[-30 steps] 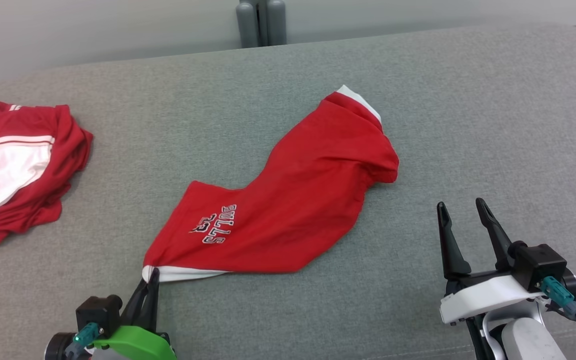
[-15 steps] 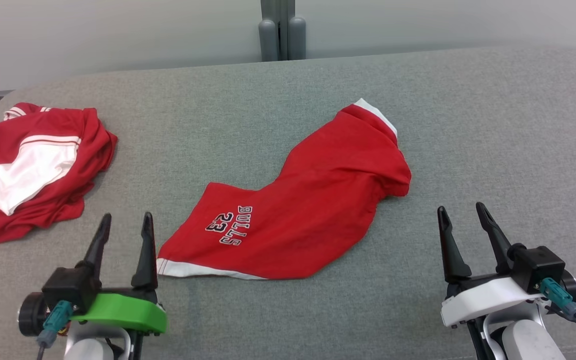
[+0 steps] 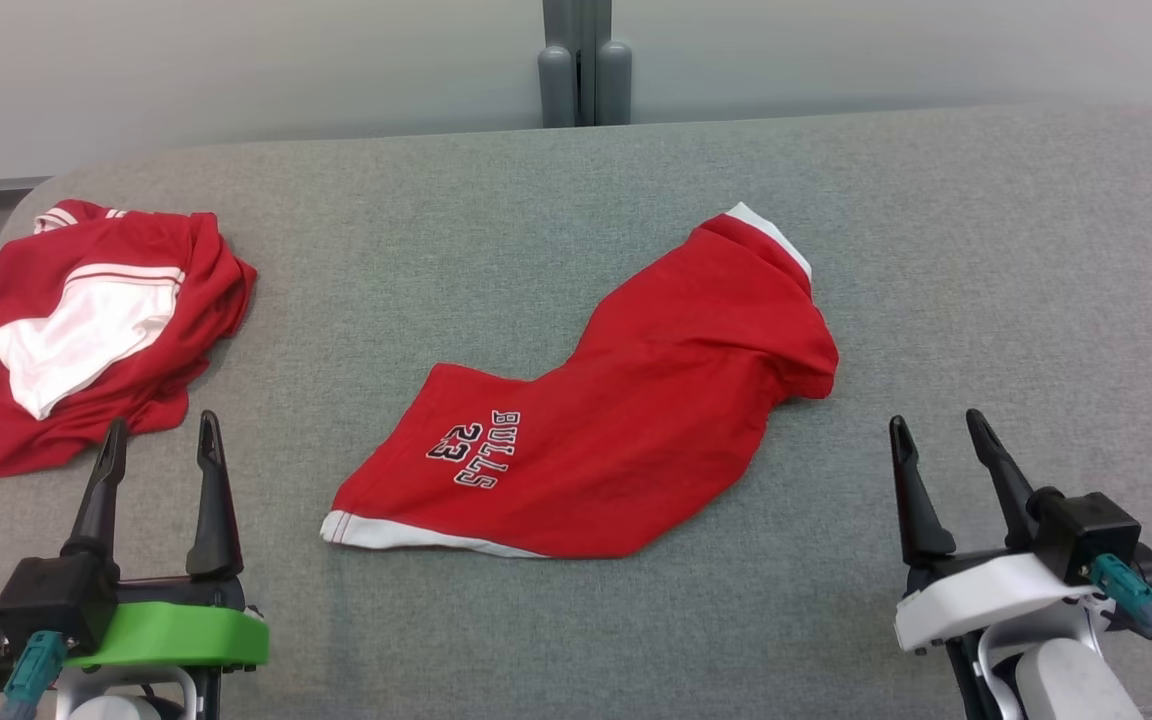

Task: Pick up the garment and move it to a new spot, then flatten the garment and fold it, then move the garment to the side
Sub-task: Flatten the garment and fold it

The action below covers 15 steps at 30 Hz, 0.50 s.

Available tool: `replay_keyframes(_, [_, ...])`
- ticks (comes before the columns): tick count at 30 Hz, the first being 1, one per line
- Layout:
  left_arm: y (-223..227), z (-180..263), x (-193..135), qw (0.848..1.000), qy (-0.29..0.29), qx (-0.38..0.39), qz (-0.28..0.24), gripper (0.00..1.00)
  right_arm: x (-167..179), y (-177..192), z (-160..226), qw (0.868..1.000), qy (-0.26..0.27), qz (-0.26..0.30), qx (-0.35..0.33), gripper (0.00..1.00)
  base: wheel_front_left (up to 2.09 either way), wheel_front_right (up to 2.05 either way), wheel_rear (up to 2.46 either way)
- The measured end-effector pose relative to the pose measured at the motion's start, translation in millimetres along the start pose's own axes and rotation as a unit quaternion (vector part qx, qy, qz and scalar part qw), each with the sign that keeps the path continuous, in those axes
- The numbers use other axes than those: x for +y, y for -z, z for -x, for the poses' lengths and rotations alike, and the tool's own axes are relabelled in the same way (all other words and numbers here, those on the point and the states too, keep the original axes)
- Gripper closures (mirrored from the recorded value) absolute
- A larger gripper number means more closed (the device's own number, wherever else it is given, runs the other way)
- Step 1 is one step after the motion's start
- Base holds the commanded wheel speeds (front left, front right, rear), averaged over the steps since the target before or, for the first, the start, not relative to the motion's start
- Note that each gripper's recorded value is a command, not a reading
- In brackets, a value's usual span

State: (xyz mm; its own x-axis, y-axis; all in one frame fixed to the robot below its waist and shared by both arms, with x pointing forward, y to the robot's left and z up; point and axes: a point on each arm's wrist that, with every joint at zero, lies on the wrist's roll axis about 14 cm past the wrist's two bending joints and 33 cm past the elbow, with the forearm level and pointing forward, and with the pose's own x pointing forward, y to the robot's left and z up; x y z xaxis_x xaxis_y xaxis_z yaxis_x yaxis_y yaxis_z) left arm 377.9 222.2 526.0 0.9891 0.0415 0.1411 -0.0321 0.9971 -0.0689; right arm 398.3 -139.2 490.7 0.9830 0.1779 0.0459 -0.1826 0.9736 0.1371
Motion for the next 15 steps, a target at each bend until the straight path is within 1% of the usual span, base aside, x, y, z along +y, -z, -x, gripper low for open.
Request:
replay_keyframes(4, [5,2,0,1.0,-0.002,0.007,0.001,0.0,0,-10,-13,1.0,-0.013,0.015,-0.012,0.0,0.0,0.0,0.0])
replay_keyframes(10, [13,3,0,1.0,-0.004,0.018,0.004,0.0,6,-25,-48,0.998,-0.045,0.046,-0.029,0.0,0.0,0.0,0.0])
replay_keyframes(15, [17,0,-1,1.0,-0.003,0.024,0.007,0.0,9,-22,-76,0.996,-0.062,0.064,-0.02,0.0,0.0,0.0,0.0])
